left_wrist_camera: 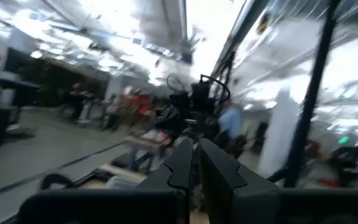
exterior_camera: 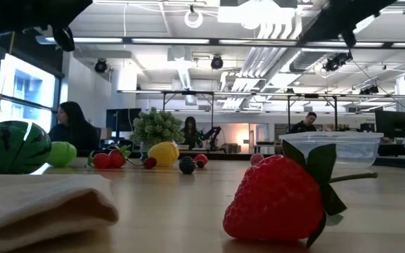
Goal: Pick and placing Produce into tupperware
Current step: Move the transparent bin to the center of the table
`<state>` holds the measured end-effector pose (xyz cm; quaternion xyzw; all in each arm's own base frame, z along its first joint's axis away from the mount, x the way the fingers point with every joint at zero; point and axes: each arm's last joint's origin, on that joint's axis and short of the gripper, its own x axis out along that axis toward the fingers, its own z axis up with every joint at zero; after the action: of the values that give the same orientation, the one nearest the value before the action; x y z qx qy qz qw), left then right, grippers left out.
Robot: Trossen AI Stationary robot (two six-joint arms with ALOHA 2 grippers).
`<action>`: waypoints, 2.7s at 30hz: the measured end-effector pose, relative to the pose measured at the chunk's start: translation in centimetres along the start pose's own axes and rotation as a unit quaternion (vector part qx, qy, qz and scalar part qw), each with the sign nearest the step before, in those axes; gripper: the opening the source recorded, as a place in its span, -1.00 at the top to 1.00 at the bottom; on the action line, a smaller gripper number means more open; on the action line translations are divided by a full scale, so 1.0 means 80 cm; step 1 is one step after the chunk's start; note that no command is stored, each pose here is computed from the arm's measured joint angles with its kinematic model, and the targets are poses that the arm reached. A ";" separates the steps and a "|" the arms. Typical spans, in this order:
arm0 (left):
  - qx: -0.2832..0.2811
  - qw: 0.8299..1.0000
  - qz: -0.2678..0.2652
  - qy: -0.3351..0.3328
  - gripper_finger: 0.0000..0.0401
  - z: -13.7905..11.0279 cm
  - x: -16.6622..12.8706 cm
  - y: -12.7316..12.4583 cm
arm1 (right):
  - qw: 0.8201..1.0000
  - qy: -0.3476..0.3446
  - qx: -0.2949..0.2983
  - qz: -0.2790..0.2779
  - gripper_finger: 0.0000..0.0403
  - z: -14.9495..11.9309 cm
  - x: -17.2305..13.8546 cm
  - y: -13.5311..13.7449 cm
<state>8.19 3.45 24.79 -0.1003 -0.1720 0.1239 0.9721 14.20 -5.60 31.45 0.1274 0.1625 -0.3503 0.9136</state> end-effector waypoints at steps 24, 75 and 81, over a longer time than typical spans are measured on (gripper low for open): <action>0.050 0.916 0.155 0.366 0.92 -0.019 0.134 0.032 | 0.889 0.437 0.012 -0.137 1.00 -0.081 0.161 -0.016; 0.016 0.892 0.144 0.427 0.92 -0.029 0.120 0.030 | 0.836 0.518 0.045 0.176 1.00 -0.192 0.137 0.201; 0.012 0.892 0.137 0.430 0.92 -0.029 0.120 0.030 | 0.833 0.517 -0.009 0.197 1.00 -0.192 0.169 0.238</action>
<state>17.27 8.01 25.06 -0.1550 0.2796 0.2022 0.9257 33.43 5.39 14.44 0.3111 0.5860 -0.0445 0.7469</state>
